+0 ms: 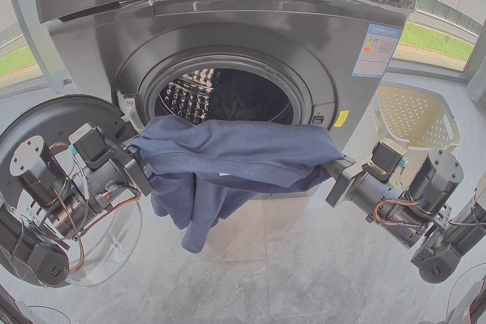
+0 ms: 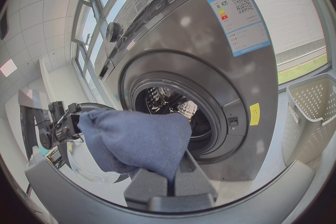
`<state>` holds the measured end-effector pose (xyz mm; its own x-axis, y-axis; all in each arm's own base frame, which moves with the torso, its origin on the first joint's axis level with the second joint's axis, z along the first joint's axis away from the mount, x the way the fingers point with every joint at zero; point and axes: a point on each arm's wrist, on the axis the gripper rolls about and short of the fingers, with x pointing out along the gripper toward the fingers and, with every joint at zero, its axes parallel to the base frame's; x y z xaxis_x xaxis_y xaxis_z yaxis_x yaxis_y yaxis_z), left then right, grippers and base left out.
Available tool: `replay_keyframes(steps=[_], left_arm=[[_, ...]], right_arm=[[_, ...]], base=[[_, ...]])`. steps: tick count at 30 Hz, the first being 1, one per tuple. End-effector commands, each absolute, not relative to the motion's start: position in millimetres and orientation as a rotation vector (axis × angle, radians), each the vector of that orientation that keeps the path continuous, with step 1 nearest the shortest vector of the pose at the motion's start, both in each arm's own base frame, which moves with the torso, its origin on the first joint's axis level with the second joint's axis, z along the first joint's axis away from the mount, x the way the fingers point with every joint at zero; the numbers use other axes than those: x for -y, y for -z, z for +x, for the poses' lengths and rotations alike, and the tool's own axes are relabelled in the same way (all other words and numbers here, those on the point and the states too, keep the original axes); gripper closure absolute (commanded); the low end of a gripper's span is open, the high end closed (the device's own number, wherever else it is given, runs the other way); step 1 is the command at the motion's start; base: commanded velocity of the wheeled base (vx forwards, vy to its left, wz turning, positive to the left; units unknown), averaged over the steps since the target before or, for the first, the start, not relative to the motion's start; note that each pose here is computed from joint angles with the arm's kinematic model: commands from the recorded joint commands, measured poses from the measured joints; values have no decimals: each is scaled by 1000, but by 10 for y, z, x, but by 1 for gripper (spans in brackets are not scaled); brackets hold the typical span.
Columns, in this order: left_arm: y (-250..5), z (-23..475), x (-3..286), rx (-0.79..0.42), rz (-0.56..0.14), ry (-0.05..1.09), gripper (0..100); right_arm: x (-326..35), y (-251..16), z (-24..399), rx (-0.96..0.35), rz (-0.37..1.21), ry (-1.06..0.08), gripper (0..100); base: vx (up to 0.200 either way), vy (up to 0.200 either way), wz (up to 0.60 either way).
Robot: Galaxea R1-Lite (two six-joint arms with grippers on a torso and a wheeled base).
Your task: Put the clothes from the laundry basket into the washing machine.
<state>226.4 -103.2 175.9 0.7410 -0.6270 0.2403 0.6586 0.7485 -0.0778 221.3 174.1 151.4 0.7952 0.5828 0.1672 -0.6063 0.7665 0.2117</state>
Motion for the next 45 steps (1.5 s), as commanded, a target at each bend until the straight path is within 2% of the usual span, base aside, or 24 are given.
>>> replay_keyframes(steps=[1,3,4,11,15,22,30,31,42,45], left_arm=[[-1629,2232,1098,147,-159,736,100],[-1593,2238,1109,131,-158,738,100],[-1559,2254,1117,117,-157,737,0],[-1400,2300,1177,49,-156,747,0],[-1189,2491,1264,-16,-145,739,0],[-975,2716,1424,-59,-140,753,0],[-917,2819,1514,-57,-141,766,0],[-876,2830,1525,-69,-137,766,100],[-931,2822,1493,-49,-136,757,100],[-1166,2765,1372,22,-147,726,100]], right_arm=[[-1751,-1553,2279,115,272,-637,100],[-1760,-1557,2269,116,274,-642,100],[-1774,-1565,2258,118,275,-650,100],[-1882,-1633,2175,140,288,-696,100],[-1911,-1648,2154,144,292,-709,100],[-1915,-1668,2145,150,296,-713,100],[-1898,-1710,2147,166,300,-709,100],[-1896,-1733,2151,174,305,-707,100],[-1876,-1733,2169,175,306,-698,100],[-1869,-1703,2173,164,301,-694,100]], base=[[0,0,0],[0,0,0],[0,0,0],[0,0,0],[0,0,0],[0,0,0],[0,0,0],[0,0,0],[0,0,0],[0,0,0]])
